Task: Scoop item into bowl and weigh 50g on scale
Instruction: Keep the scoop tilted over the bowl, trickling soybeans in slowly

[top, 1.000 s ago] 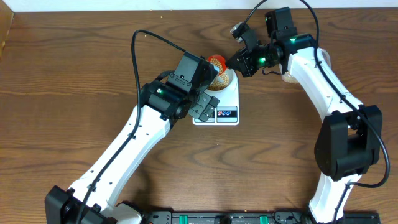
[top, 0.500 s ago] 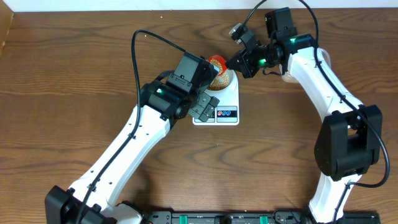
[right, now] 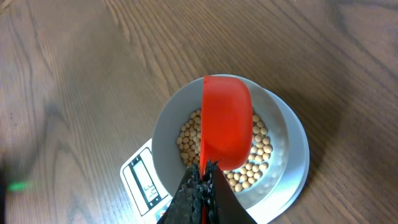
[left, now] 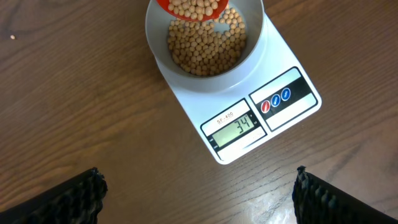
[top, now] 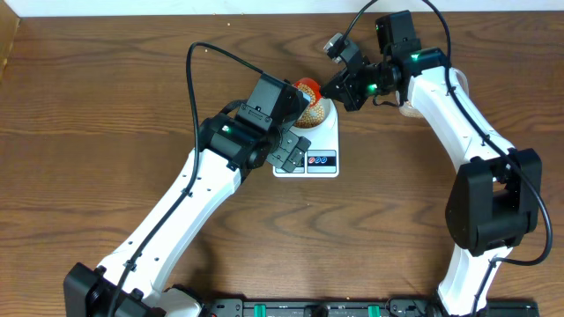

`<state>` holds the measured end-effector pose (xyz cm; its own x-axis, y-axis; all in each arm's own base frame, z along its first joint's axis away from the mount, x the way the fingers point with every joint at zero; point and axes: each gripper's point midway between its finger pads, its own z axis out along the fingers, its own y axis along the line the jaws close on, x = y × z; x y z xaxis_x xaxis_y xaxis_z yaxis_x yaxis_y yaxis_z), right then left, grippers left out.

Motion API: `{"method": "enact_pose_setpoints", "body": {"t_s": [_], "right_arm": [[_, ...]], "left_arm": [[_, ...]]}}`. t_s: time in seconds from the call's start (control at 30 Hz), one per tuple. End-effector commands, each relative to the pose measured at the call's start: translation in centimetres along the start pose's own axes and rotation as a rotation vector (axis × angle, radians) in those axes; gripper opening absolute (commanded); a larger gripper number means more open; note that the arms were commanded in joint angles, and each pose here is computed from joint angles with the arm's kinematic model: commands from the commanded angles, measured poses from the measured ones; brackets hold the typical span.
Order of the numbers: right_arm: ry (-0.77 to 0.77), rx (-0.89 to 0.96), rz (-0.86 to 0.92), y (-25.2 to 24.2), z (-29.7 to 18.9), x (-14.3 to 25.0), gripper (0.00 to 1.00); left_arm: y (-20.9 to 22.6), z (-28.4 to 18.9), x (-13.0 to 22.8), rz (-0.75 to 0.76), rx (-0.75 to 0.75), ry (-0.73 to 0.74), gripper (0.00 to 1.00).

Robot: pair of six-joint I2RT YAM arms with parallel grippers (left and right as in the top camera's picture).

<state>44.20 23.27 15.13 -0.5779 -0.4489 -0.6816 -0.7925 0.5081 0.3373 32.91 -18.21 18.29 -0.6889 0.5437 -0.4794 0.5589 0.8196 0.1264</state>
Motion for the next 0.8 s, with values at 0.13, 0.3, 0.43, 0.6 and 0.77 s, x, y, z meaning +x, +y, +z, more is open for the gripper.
{"method": "enact_pose_setpoints", "body": {"t_s": [0.13,0.3,0.43,0.6,0.77], "right_arm": [[-0.017,-0.005,-0.053,0.81,-0.51,-0.80,0.01],[-0.017,-0.005,-0.074,0.81,-0.51,-0.79,0.01],[-0.017,-0.005,-0.100,0.81,-0.51,-0.80,0.01],[-0.017,-0.005,-0.140,0.81,-0.51,-0.79,0.01],[-0.017,-0.004,-0.178,0.81,-0.51,-0.80,0.01]], "left_arm": [[0.19,0.21,0.40,-0.011,-0.006,0.013,0.98],[0.19,0.21,0.40,-0.011,-0.006,0.013,0.98],[0.19,0.21,0.40,-0.011,-0.006,0.013,0.98],[0.19,0.21,0.40,-0.012,-0.006,0.013,0.98],[0.19,0.21,0.40,-0.012,-0.006,0.013,0.98]]}}
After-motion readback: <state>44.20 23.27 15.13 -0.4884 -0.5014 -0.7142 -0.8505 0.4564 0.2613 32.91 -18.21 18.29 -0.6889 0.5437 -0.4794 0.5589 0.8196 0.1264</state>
